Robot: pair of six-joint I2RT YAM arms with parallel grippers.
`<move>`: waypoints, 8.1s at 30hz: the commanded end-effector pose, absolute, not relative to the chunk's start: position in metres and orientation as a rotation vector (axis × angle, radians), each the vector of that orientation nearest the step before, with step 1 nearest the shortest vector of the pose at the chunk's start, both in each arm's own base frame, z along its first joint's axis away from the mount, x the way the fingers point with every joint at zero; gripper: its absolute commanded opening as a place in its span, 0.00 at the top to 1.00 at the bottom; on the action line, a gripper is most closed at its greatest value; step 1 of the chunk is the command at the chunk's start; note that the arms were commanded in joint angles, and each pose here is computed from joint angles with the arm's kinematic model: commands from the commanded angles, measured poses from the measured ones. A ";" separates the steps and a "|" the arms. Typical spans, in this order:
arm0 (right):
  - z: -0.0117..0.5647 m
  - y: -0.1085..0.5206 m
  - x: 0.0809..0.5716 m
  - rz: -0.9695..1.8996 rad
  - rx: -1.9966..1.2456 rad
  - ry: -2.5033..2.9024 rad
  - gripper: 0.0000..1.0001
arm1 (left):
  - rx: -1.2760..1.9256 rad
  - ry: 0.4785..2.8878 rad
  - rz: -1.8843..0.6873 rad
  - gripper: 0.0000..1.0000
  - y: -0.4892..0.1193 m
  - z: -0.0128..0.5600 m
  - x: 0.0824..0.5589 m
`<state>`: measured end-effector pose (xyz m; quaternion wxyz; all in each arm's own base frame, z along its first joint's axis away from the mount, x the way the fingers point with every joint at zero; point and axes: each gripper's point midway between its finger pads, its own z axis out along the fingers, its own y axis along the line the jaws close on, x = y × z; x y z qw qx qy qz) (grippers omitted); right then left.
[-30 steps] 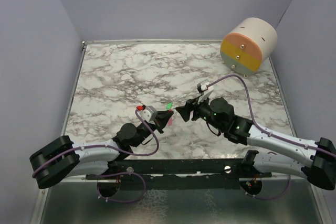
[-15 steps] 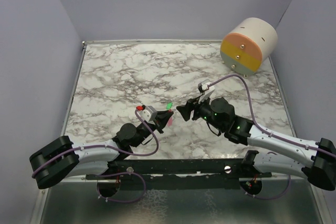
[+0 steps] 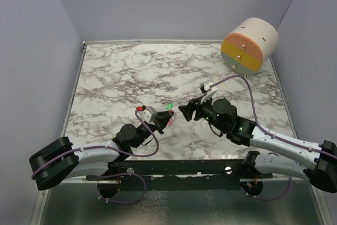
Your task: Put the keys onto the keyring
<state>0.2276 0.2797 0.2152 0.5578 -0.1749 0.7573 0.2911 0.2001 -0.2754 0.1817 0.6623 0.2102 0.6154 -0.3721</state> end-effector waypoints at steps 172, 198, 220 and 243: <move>0.192 0.235 0.227 0.647 -0.191 1.738 0.99 | 0.507 2.135 -0.792 0.31 -0.279 0.036 0.329; 0.187 0.236 0.228 0.637 -0.189 1.746 0.99 | 0.477 2.160 -0.847 0.31 -0.277 0.039 0.292; 0.188 0.233 0.228 0.626 -0.186 1.749 0.99 | 0.340 1.953 -0.611 0.39 -0.250 0.102 0.326; 0.187 0.233 0.229 0.613 -0.192 1.757 0.99 | 0.563 1.972 -0.544 0.60 -0.269 0.060 0.346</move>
